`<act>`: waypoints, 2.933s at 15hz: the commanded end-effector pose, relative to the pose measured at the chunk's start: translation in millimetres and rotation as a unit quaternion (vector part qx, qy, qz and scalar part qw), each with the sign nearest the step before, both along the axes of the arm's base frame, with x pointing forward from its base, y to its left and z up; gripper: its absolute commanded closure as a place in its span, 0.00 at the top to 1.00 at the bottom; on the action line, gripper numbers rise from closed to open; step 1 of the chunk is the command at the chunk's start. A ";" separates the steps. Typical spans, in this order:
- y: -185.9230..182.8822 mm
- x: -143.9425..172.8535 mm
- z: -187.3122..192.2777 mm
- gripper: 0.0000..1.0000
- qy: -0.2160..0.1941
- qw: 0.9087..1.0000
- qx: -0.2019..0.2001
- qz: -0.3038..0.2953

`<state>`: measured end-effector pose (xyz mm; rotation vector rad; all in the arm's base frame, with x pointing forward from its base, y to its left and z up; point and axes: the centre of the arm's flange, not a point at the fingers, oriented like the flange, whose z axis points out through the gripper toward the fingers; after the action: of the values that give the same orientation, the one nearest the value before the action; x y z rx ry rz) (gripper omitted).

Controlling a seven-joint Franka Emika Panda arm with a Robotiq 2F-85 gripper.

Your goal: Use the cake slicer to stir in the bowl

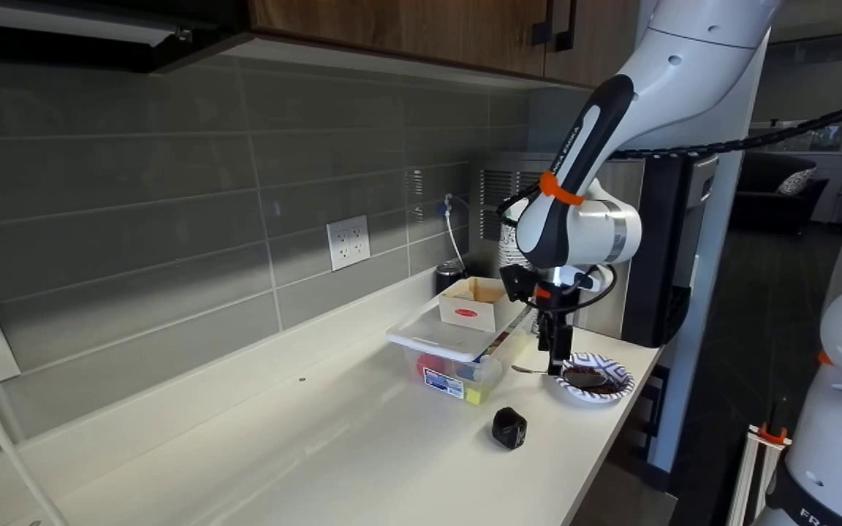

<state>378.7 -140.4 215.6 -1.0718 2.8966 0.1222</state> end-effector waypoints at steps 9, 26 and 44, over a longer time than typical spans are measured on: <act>-6.5 -3.3 -26.1 1.00 -0.060 0.993 0.070 -0.075; -2.3 -0.3 -55.6 0.74 -0.104 0.987 0.091 -0.083; -13.0 20.4 -44.6 0.01 -0.135 0.983 0.087 -0.085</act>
<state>391.0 -148.5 169.0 -0.7473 2.6883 0.2439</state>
